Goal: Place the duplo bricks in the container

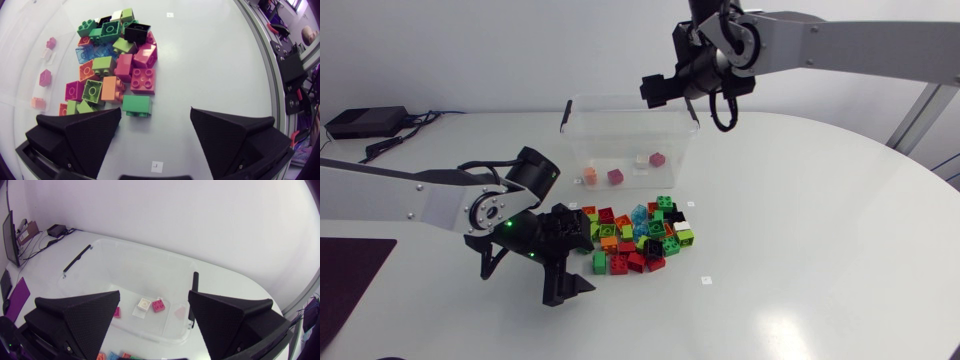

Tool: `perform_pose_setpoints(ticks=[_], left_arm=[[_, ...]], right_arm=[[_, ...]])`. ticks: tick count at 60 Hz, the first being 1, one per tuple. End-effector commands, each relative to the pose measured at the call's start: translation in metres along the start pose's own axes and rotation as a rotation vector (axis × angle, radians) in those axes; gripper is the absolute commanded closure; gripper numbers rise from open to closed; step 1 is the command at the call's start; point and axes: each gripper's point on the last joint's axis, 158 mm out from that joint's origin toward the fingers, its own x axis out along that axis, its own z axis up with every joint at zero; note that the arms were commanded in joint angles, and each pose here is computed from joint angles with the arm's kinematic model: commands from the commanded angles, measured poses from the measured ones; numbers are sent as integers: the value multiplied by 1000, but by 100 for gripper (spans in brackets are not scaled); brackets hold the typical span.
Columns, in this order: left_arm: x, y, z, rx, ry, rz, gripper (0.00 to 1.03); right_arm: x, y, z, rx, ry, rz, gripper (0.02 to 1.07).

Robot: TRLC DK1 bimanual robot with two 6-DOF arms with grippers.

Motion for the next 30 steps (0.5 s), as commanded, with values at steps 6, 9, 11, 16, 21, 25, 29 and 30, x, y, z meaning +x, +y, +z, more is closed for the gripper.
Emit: perform_pose_setpoints(ticks=[6, 9, 11, 16, 21, 25, 29, 30], left_arm=[[11, 8, 5, 42, 6, -15, 10], [14, 8, 4, 43, 10, -23, 11], [15, 9, 5, 47, 9, -22, 12], [22, 13, 5, 45, 18, -31, 12], [27, 15, 4, 43, 24, -37, 15], [30, 17, 4, 42, 27, -43, 21], [33, 16, 5, 44, 27, -48, 27], [35, 15, 4, 43, 32, -54, 30]], right_arm=[[-37, 1, -28, -5, 6, 13, 7], [-45, 2, -40, -11, 20, 18, 7], [-51, 4, -48, -17, 29, 23, 7], [-64, 5, -75, -28, 59, 30, 7], [-71, 3, -97, -35, 90, 30, 7], [-77, 4, -117, -45, 121, 33, 7], [-80, 5, -134, -52, 151, 36, 7], [-81, 5, -138, -53, 157, 38, 7]])
